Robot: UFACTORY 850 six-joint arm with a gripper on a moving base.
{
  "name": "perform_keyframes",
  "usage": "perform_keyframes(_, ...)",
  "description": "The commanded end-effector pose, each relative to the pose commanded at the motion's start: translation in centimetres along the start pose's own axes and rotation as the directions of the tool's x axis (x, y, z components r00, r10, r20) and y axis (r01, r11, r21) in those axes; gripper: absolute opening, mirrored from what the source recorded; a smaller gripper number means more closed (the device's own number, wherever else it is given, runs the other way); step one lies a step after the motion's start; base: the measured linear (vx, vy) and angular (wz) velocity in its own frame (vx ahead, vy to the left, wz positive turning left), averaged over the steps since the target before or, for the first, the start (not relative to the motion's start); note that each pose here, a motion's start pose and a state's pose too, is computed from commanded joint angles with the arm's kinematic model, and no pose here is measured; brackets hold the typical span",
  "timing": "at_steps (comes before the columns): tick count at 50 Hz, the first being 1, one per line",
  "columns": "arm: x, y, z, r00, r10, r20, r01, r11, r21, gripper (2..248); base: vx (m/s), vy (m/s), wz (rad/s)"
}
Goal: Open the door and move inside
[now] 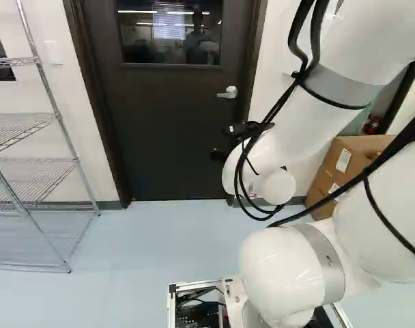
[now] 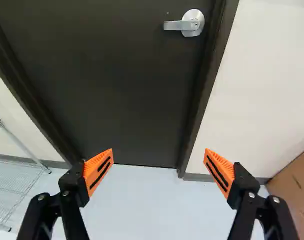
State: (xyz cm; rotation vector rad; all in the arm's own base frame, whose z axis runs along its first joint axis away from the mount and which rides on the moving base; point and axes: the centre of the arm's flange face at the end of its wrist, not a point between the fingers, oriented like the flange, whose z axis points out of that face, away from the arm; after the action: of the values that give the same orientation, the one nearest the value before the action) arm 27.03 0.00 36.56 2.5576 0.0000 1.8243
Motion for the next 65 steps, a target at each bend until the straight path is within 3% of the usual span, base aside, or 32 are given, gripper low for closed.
perform_keyframes(56, 0.0, 0.0, 0.0, 1.0, 0.0, 0.0, 0.0, 1.0, 0.0, 247, 0.151, 0.129, -0.32)
perform_keyframes(65, 0.0, 0.0, 0.0, 1.0, 0.0, 0.0, 0.0, 1.0, 0.0, 247, 0.111, 0.159, -0.087)
